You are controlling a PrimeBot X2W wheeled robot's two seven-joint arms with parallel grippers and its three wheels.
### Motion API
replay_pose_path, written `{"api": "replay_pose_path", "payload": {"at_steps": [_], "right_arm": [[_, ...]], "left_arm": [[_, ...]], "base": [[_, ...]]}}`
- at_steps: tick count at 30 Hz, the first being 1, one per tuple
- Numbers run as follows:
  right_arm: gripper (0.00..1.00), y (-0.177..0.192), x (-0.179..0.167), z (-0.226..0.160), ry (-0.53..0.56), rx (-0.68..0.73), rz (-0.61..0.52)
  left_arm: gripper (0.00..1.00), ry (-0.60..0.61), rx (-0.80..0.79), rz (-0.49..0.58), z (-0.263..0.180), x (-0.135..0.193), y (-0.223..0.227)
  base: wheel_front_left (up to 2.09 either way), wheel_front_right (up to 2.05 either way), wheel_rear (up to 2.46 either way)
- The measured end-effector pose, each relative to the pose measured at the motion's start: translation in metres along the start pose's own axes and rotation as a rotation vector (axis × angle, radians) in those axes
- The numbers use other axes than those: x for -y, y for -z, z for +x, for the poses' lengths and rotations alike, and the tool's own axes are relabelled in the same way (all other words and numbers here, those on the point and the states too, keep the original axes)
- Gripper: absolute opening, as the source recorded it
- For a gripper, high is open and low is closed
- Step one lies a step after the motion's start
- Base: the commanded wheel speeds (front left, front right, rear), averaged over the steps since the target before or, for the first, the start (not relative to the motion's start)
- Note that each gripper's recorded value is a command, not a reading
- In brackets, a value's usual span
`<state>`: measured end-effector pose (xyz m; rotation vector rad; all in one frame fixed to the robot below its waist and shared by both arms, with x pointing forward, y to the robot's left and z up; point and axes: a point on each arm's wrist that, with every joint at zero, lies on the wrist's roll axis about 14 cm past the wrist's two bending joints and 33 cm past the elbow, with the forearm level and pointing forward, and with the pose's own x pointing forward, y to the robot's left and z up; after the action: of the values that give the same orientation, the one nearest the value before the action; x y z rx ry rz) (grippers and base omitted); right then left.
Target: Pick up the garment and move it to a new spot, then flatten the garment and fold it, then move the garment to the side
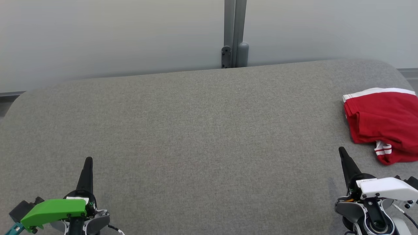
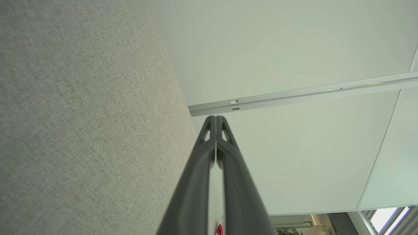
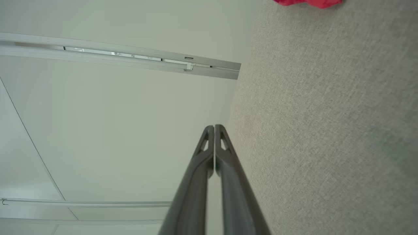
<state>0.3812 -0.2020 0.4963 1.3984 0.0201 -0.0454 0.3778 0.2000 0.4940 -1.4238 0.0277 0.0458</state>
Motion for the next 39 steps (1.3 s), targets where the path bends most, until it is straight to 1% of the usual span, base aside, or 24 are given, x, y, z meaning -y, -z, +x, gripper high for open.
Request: {"api": "replay_pose_path", "payload": {"at_steps": [23,39], "right_arm": [[0.0,0.0013,-0.0088,0.0065,-0.034,-0.018,0.175],[0.0,0.0013,-0.0089,0.0066,-0.034,-0.018,0.175]], "left_arm": [[0.0,0.034,-0.013,-0.154,0.009,0.0095,-0.0001],[0.0,0.035,-0.014,-0.154,0.0091,0.0099,-0.0001]], "base": [[0.0,0.0,0.0],[0.0,0.0,0.0]]}}
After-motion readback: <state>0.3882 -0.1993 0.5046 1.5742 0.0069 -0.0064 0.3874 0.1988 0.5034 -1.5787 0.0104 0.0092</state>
